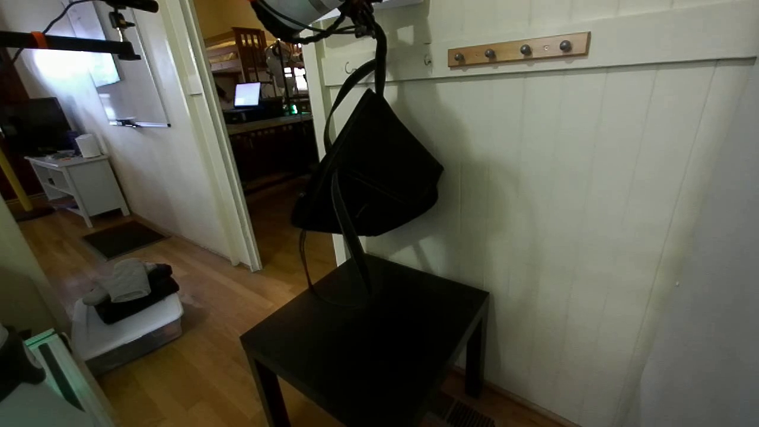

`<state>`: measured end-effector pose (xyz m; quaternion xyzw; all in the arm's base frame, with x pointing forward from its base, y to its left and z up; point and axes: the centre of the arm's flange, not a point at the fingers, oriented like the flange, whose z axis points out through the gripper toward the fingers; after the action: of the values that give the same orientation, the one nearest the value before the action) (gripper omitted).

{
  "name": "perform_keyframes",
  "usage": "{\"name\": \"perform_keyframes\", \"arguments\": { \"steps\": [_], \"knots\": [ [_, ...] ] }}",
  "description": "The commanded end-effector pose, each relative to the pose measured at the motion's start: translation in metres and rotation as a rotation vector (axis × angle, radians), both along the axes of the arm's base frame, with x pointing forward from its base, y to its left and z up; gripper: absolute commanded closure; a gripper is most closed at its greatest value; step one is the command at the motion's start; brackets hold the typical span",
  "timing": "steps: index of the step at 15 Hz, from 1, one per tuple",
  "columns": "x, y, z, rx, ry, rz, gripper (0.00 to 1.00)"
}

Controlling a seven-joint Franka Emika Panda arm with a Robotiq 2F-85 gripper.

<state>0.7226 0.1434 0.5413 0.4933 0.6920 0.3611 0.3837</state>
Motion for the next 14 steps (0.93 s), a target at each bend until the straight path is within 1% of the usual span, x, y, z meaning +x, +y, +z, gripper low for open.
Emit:
{"name": "perform_keyframes", "arguments": {
  "steps": [1,4,7,10,14],
  "knots": [
    [0.031,0.004,0.001,0.02,-0.004,0.01,0.96],
    [0.041,0.01,-0.004,0.042,0.001,0.022,0.96],
    [0.046,0.014,0.003,0.052,-0.023,0.038,0.96],
    [0.046,0.025,0.007,0.046,-0.02,0.08,0.96],
    [0.055,0.038,0.002,0.03,0.028,0.132,0.96]
  ]
}}
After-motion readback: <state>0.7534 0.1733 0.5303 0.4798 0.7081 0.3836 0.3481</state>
